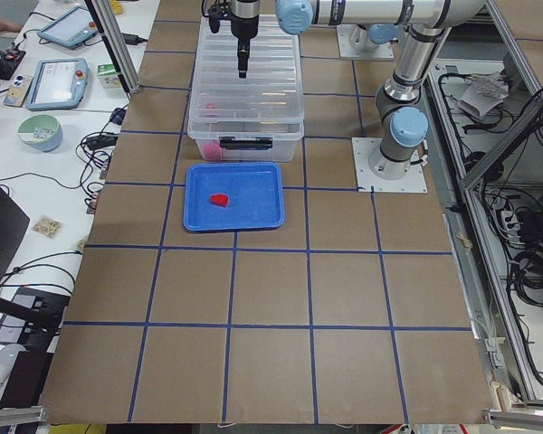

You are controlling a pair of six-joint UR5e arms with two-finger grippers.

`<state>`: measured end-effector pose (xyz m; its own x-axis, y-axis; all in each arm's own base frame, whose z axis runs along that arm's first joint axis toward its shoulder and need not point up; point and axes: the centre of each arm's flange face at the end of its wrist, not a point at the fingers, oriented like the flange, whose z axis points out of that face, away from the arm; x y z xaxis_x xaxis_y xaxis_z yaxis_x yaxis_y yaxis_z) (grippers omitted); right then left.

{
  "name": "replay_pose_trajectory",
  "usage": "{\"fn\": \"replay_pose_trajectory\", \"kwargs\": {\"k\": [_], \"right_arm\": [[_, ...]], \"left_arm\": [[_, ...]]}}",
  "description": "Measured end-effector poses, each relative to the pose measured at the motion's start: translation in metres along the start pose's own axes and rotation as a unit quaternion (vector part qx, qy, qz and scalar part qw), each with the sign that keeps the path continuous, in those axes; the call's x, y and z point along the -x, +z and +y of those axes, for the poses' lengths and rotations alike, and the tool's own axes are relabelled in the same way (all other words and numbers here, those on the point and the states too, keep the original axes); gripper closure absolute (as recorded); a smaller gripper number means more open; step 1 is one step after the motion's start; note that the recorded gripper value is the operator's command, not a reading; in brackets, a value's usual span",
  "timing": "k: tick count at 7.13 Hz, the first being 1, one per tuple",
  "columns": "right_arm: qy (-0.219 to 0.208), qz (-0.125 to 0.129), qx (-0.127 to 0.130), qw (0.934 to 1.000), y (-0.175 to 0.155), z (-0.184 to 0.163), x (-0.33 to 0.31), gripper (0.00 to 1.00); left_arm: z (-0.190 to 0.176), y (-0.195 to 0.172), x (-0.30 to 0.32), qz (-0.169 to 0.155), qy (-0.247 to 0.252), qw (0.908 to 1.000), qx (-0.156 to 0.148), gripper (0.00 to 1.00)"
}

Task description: Place red block in blue tray from box

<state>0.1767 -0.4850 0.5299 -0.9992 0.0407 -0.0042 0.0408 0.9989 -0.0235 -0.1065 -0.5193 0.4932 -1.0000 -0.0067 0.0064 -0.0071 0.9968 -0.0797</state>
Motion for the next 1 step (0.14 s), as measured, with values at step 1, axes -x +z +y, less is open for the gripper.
{"fn": "replay_pose_trajectory", "kwargs": {"k": [1], "right_arm": [[0.000, 0.000, 0.000, 1.0000, 0.0001, 0.0002, -0.0001, 0.00]], "left_arm": [[0.0006, -0.0004, -0.0005, -0.002, 0.001, 1.0000, 0.000, 0.00]]}}
